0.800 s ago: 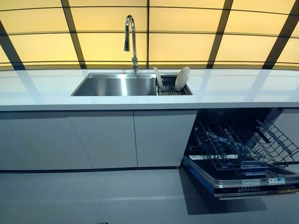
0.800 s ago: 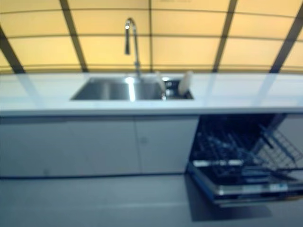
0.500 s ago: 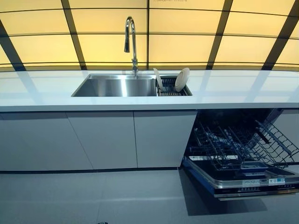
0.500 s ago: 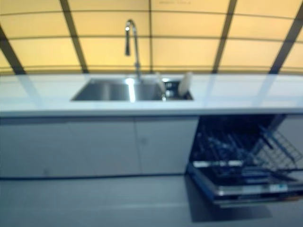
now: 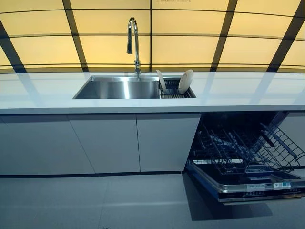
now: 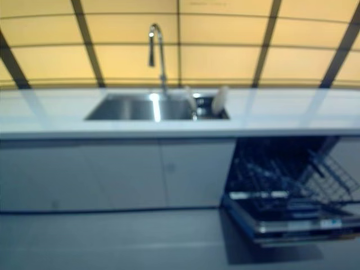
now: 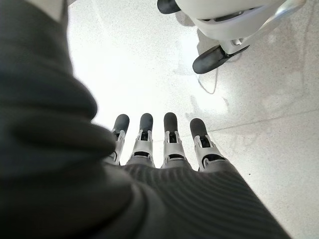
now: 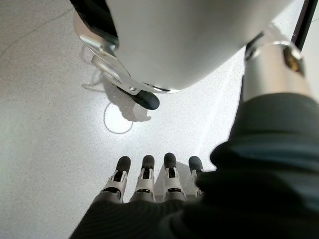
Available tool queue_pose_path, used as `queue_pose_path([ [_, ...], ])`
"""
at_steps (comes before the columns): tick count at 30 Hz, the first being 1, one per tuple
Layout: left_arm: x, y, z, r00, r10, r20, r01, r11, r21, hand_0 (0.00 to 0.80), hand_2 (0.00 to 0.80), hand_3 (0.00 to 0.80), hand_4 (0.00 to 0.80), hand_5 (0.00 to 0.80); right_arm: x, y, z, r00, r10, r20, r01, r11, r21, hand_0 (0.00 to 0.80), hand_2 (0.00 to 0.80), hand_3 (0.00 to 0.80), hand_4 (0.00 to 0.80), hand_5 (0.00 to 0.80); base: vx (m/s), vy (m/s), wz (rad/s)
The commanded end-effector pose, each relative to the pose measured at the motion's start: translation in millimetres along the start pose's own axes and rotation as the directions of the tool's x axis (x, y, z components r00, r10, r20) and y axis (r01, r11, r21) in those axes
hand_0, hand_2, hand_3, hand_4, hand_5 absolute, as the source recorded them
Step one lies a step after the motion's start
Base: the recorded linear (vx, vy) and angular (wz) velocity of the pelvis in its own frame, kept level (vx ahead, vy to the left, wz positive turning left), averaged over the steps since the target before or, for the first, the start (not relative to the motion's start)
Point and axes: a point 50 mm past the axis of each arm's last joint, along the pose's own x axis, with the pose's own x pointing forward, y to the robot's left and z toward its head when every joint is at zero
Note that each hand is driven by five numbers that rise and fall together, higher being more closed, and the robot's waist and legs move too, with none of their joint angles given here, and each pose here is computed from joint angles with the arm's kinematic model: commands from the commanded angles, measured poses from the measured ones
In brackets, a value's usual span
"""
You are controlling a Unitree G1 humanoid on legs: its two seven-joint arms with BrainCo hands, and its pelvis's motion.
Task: Take plates into dishwasher
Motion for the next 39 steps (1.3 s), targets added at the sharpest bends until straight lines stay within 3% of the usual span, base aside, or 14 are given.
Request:
queue_pose_path([
  [1,4,-7,22,0.999,-0.001,0.048,0.002,1.000,-0.021,0.000,0.000,0.000,0.000,0.000,1,-4,3,1.000,-0.007,-0.003,0.007,1.000,-0.010,0.000,0.000,0.000,0.000,0.000,0.035,0.050,0.00],
  [2,4,-8,21,0.999,-0.003,0.045,0.003,1.000,-0.017,0.000,0.000,0.000,0.000,0.000,1,-5,8,0.999,0.001,0.043,0.000,1.000,-0.007,0.000,0.000,0.000,0.000,0.000,0.046,0.070,0.01],
  [4,3,-8,21,0.999,0.001,0.043,0.000,1.000,-0.005,0.000,0.000,0.000,0.000,0.000,-8,-7,61,0.945,0.104,0.310,-0.111,0.994,0.005,0.000,0.000,0.000,0.000,0.000,0.048,0.096,0.00],
  [7,1,-3,12,0.999,0.017,0.047,-0.016,1.000,-0.011,0.000,0.000,0.000,0.000,0.000,-55,1,143,0.712,0.264,0.650,-0.299,0.952,-0.060,0.000,0.000,0.000,0.000,0.000,0.003,0.126,-0.07],
  [8,0,-1,10,0.999,0.022,0.049,-0.022,1.000,-0.017,0.000,0.000,0.000,0.000,0.000,-72,5,158,0.590,0.314,0.744,-0.381,0.921,-0.086,0.000,0.000,0.000,0.000,0.000,-0.035,0.187,-0.10],
  [10,-1,4,5,0.998,0.033,0.057,-0.031,0.999,-0.031,0.000,0.000,0.000,0.000,0.000,-122,7,192,0.226,0.344,0.911,-0.563,0.810,-0.166,0.000,0.000,0.000,0.000,0.000,-0.046,0.258,-0.06],
  [13,-1,3,4,0.997,0.035,0.068,-0.033,0.999,-0.038,0.000,0.000,0.000,0.000,0.000,-180,-1,219,-0.175,0.264,0.948,-0.644,0.698,-0.313,0.000,0.000,0.000,0.000,0.000,-0.025,0.251,-0.10],
  [16,0,-2,7,0.997,0.023,0.069,-0.022,1.000,-0.012,0.000,0.000,0.000,0.000,0.000,-236,-11,238,-0.460,0.160,0.873,-0.653,0.605,-0.455,0.000,0.000,0.000,0.000,0.000,0.032,0.298,-0.13],
  [18,0,-6,6,0.998,0.008,0.063,-0.009,1.000,0.019,0.000,0.000,0.000,0.000,0.000,-267,-20,248,-0.578,0.065,0.813,-0.651,0.565,-0.508,0.000,0.000,0.000,0.000,0.000,0.080,0.314,-0.26],
  [22,0,-8,-3,0.999,0.001,0.041,-0.002,0.999,0.042,0.000,0.000,0.000,0.000,0.000,-302,-29,258,-0.665,-0.015,0.747,-0.642,0.523,-0.561,0.000,0.000,0.000,0.000,0.000,0.099,0.176,0.16],
  [27,-1,-5,-13,1.000,0.013,-0.005,-0.013,0.998,0.064,0.000,0.000,0.000,0.000,0.000,-327,-38,264,-0.690,-0.086,0.719,-0.627,0.566,-0.534,0.000,0.000,0.000,0.000,0.000,0.126,-0.006,-0.03],
  [31,0,-6,-12,1.000,0.018,-0.018,-0.017,0.998,0.062,0.000,0.000,0.000,0.000,0.000,-339,-58,265,-0.673,-0.126,0.728,-0.578,0.704,-0.413,0.000,0.000,0.000,0.000,0.000,0.203,-0.094,-0.24],
  [35,1,-6,-11,1.000,0.014,-0.022,-0.012,0.995,0.096,0.000,0.000,0.000,0.000,0.000,-347,-92,260,-0.611,-0.182,0.771,-0.492,0.850,-0.189,0.000,0.000,0.000,0.000,0.000,0.334,-0.131,-0.07],
  [39,-1,-2,-16,1.000,0.017,-0.022,-0.014,0.992,0.128,0.000,0.000,0.000,0.000,0.000,-357,-108,250,-0.604,-0.219,0.766,-0.441,0.893,-0.092,0.000,0.000,0.000,0.000,0.000,0.528,-0.208,-0.03],
])
